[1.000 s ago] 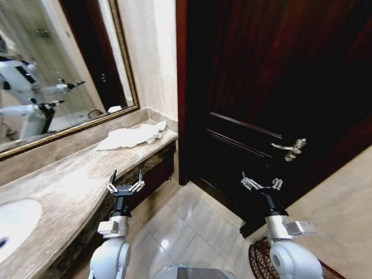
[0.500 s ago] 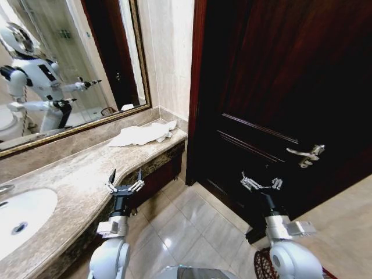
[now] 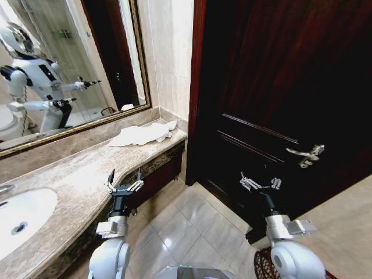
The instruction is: Discard the used towel into the hamper.
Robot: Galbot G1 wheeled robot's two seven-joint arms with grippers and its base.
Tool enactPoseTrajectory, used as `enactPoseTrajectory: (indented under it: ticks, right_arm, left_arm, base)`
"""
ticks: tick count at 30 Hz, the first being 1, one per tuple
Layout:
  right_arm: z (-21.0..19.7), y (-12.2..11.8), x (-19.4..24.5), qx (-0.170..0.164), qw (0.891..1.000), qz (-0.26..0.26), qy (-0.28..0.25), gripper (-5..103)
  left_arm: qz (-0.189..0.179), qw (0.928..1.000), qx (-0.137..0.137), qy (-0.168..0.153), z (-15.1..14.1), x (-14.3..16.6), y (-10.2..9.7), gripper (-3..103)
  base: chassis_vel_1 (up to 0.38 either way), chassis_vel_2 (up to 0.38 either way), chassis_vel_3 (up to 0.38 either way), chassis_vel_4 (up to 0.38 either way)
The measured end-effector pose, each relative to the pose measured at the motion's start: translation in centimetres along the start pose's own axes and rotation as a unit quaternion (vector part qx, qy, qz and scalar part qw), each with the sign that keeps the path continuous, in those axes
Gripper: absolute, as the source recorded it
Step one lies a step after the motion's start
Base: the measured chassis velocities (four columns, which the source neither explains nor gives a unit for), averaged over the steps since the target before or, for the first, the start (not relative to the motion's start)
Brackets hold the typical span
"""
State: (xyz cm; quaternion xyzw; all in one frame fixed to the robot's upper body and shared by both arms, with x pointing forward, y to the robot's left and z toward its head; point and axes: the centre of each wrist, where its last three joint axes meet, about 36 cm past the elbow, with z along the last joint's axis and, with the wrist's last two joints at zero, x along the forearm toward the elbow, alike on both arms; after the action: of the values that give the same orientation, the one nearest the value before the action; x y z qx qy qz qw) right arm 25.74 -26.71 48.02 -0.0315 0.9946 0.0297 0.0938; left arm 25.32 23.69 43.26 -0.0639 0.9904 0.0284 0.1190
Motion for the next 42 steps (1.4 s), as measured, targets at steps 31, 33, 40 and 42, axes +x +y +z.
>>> enactPoseTrajectory:
  ticks: [31, 33, 40, 42]
  right_arm:
    - [0.29, -0.01, 0.11, -0.004, 1.0, 0.0, -0.005, 100]
    - [0.3, -0.01, 0.11, -0.004, 1.0, 0.0, -0.005, 100]
    - [0.33, 0.07, 0.11, -0.005, 1.0, -0.001, -0.005, 100]
    - [0.34, 0.09, 0.11, -0.005, 1.0, -0.001, -0.005, 100]
  left_arm:
    - [-0.006, 1.0, 0.003, 0.002, 0.21, -0.16, -0.07, 100]
    - [-0.005, 1.0, 0.004, 0.003, 0.25, -0.15, -0.1, 100]
    - [-0.005, 0.9999, 0.004, 0.012, 0.33, -0.12, -0.15, 100]
    - [-0.005, 0.9999, 0.005, 0.013, 0.33, -0.12, -0.15, 100]
  base:
    - [-0.056, 0.054, 0.057, -0.055]
    - [-0.087, 0.099, 0.085, -0.103]
    - [-0.097, 0.093, 0.096, -0.096]
    - [-0.108, 0.101, 0.113, -0.109]
